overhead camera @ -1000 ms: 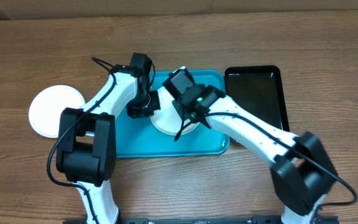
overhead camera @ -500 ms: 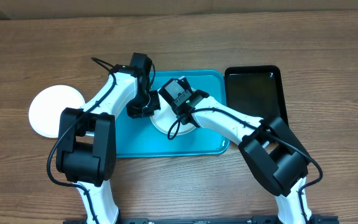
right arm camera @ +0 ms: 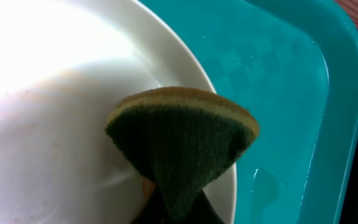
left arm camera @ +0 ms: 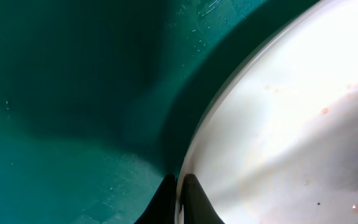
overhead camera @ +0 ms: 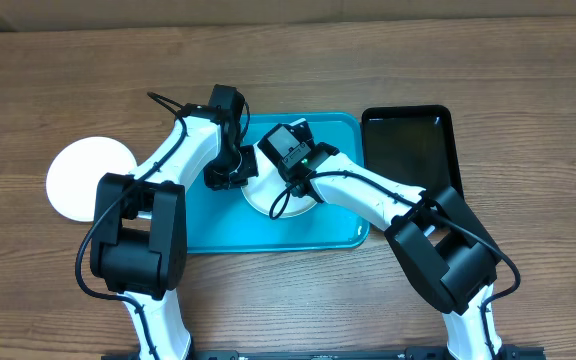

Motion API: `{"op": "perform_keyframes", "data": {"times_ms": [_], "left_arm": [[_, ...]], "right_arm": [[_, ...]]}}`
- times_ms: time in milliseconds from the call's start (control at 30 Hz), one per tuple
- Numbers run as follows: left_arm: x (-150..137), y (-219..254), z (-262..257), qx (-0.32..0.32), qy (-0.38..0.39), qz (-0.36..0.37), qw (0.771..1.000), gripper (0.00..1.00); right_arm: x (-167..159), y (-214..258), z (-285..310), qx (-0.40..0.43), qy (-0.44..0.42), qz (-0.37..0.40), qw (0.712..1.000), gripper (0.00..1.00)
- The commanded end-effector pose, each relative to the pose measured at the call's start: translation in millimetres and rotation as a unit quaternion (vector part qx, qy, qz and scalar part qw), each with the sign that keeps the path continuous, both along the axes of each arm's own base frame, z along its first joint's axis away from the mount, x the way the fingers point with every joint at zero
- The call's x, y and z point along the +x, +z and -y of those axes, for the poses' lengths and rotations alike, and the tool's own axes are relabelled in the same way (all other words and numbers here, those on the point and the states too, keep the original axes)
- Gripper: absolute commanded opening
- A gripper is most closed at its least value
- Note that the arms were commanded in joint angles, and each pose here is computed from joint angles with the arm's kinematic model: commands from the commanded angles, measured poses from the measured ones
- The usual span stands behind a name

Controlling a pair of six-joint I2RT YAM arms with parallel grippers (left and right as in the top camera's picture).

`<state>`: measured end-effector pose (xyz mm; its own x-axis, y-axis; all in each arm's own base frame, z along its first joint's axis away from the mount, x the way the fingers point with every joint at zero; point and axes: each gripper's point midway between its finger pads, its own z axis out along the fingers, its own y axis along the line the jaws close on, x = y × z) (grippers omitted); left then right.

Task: Clean dirty plates on tray and stack at the side
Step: 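Wipe the white plate held by the left gripper with the sponge, then return the sponge to the black tray, release it, raise right gripper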

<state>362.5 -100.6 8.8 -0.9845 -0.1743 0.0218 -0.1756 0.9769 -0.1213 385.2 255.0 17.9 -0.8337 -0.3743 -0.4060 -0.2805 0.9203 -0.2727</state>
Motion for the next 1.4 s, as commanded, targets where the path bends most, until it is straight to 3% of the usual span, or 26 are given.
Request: {"op": "perform_keyframes", "data": {"times_ms": [0, 367, 767, 1000, 1200, 1367], "left_arm": [[-14, -18, -2, 0.011, 0.005, -0.03, 0.999, 0.04], [-13, -18, -2, 0.011, 0.005, -0.03, 0.999, 0.04], [-13, -18, -1, 0.011, 0.005, -0.029, 1.0, 0.04], [-13, -18, -2, 0.011, 0.002, -0.03, 0.999, 0.04], [-13, -18, -3, 0.016, 0.001, -0.028, 0.999, 0.04], [-12, -18, -3, 0.016, 0.001, -0.027, 1.0, 0.04]], "right_arm": [[12, -3, 8, -0.002, -0.027, 0.012, 1.0, 0.04], [-2, -33, -6, 0.07, -0.03, -0.068, 0.995, 0.04], [-40, -34, -58, 0.204, 0.025, -0.184, 0.961, 0.04], [-11, 26, -57, 0.273, 0.042, -0.177, 0.945, 0.04], [13, 105, -15, 0.321, 0.038, -0.151, 0.934, 0.04], [19, 130, 53, 0.301, -0.029, -0.135, 0.944, 0.04]]}}
